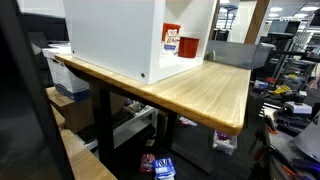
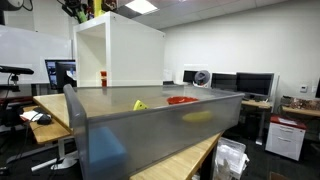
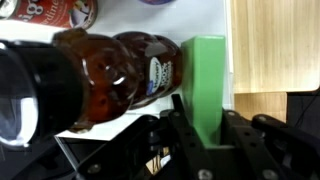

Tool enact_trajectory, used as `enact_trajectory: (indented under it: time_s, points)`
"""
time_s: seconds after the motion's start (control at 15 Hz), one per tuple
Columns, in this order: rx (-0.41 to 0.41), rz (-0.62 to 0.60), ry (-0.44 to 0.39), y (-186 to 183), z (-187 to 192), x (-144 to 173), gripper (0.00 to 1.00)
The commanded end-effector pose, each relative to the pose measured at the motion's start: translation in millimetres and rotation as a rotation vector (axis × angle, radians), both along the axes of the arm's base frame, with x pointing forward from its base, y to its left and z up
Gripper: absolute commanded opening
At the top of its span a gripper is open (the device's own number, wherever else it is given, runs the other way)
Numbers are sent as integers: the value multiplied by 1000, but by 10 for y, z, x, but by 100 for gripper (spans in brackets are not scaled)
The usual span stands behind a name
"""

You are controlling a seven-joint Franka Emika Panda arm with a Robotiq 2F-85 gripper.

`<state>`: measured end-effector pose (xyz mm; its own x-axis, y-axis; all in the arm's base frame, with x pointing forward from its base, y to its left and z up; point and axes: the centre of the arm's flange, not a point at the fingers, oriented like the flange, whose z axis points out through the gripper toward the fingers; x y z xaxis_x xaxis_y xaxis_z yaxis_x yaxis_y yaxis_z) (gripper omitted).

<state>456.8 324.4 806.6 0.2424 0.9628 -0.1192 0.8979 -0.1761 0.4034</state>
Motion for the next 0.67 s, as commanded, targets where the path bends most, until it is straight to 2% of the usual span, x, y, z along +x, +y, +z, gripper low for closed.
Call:
enact_trajectory:
  time_s: [0.0, 0.27, 0.47, 0.53, 0.6]
  points:
    - [-35, 19, -4, 16, 54, 82, 59]
    - [-40, 21, -6, 34, 52, 79, 84]
    - [-43, 22, -11, 47, 58, 66, 96]
    - [-42, 20, -15, 51, 60, 59, 91]
    - [-42, 20, -16, 52, 63, 55, 60]
